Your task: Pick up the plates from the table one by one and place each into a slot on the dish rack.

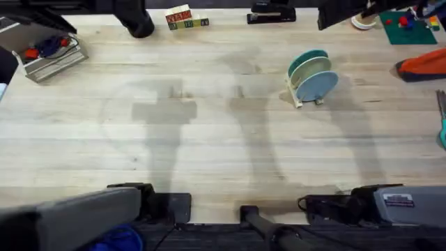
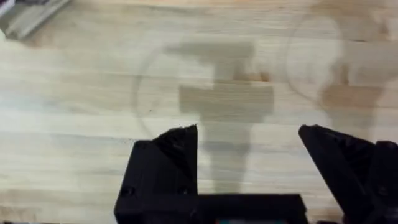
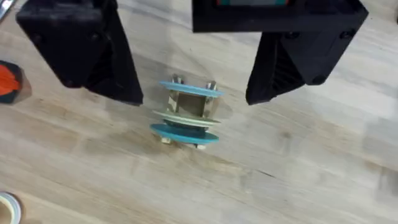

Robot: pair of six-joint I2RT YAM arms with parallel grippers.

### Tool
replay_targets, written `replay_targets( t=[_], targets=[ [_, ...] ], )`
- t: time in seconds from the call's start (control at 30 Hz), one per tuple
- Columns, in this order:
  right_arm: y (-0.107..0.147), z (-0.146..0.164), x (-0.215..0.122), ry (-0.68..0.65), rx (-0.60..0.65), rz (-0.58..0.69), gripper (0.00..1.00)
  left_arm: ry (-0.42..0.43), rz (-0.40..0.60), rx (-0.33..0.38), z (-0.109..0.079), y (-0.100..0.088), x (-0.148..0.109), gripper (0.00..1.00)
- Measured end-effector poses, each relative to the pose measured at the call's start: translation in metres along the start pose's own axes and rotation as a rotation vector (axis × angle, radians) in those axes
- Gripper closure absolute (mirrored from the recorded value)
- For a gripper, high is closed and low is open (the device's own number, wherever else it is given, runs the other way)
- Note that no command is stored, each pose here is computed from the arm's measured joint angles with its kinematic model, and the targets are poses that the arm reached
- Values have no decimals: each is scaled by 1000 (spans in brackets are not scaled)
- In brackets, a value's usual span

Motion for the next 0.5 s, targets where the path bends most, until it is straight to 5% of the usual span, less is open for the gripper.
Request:
replay_targets(
  t=[0.23,0.5],
  targets=[
    [3,-15,-3,51,25,3,7,29,-83,85,-20,10,-28,6],
    [4,-19,-5,75,26,4,7,22,-91,91,-20,10,-29,6]
  ],
)
Point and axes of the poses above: each hand's point on the last joint's axis, 136 mm out from that joint toward the fingers, its own x axis out along the fingers, its own z axis along the line the jaws close on, y = z × x, the point moved 1 cm from there along -x, back along the fingers, and after that the axes turned 2 degrees about -x, right-handed, at the moved point
